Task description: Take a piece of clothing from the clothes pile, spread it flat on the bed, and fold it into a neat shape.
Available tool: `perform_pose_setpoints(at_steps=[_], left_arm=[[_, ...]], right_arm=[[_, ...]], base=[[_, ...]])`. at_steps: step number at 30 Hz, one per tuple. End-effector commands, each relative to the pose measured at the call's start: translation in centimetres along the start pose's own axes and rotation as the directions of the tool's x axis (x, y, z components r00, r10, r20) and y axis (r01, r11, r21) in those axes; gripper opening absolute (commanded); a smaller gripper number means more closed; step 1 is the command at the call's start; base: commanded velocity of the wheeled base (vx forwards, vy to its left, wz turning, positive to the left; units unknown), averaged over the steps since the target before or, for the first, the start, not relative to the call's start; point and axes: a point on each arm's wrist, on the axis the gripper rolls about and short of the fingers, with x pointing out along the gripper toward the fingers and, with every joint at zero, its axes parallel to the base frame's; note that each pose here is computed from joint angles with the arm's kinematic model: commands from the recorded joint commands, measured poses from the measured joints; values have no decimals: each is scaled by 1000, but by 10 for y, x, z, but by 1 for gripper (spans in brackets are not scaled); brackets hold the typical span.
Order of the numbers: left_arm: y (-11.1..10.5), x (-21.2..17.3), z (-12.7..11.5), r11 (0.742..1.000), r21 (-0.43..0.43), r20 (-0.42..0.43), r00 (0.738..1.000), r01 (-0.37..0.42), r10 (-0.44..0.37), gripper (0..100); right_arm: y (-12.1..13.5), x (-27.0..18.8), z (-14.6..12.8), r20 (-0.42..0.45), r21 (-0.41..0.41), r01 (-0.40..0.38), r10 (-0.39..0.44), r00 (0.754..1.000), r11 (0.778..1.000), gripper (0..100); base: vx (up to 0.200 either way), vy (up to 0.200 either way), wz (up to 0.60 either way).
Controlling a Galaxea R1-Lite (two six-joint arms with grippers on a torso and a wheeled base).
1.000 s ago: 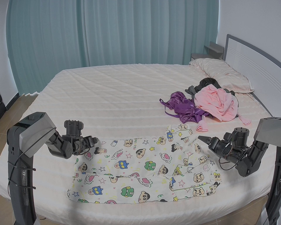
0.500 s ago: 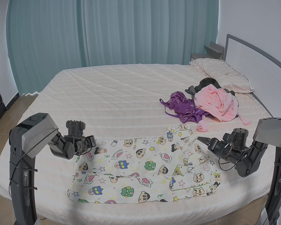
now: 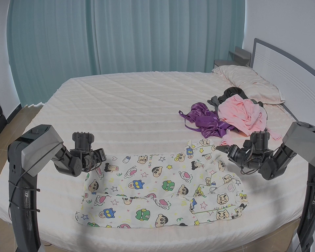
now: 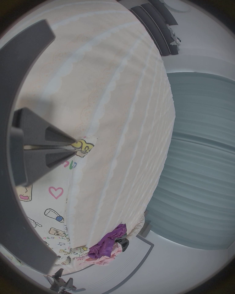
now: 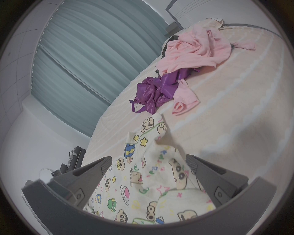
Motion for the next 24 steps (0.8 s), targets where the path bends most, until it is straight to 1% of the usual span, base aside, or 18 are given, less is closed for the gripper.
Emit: perform_pose_setpoints(at_steps=[1, 3, 6, 7, 8, 10, 11, 13, 16, 17, 18, 21, 22, 24], left_arm=[[-4, -21, 13, 1000, -13, 30, 1000, -6, 7, 0], [-4, -26, 14, 1000, -13, 30, 1000, -6, 7, 0], [-4, -28, 14, 1000, -13, 28, 1000, -9, 9, 0], [-4, -28, 14, 1000, -12, 27, 1000, -11, 11, 0], [-4, -29, 14, 1000, -12, 28, 1000, -12, 13, 0], [-4, -29, 14, 1000, -12, 28, 1000, -12, 13, 0], [-3, -31, 9, 1000, -9, 14, 1000, -17, 17, 0], [-2, -32, 6, 1000, -7, 2, 1000, -22, 22, 0], [0, -33, 2, 1000, -10, -11, 1000, -29, 29, 0], [0, -34, 3, 1000, -10, -10, 1000, -27, 27, 0], [0, -34, 2, 1000, -9, -13, 1000, -28, 28, 0], [1, -34, 2, 999, -13, -14, 999, -30, 30, 0], [1, -34, 2, 999, -19, -14, 999, -30, 30, 0], [1, -34, 2, 999, -30, -16, 999, -31, 30, 0]], right_arm=[[13, 34, 18, -8, -45, 27, -27, 1000, 999, 100], [10, 43, 16, -7, -59, 58, -58, 998, 997, 100], [3, 53, 4, -68, -94, 93, -99, 993, 991, 100], [0, 56, 2, -86, -118, 106, -117, 989, 987, 100], [-1, 58, 2, -92, -130, 109, -121, 988, 985, 100], [-1, 58, 2, -92, -130, 109, -121, 988, 985, 100], [-2, 70, 3, -85, -162, 125, -140, 986, 979, 100], [3, 77, 0, -101, -189, 124, -145, 984, 974, 100], [13, 83, 3, -111, -231, 112, -141, 984, 966, 100], [13, 83, 4, -111, -232, 112, -141, 984, 966, 100], [22, 85, 7, -114, -247, 98, -130, 985, 964, 100], [30, 89, 13, -111, -252, 92, -123, 986, 963, 100], [33, 92, 11, -123, -255, 90, -125, 984, 963, 100], [31, 95, 7, -149, -256, 102, -144, 978, 961, 100]], base=[[0, 0, 0], [0, 0, 0], [0, 0, 0], [0, 0, 0], [0, 0, 0], [0, 0, 0], [0, 0, 0], [0, 0, 0], [0, 0, 0], [0, 0, 0], [0, 0, 0], [0, 0, 0], [0, 0, 0], [0, 0, 0]])
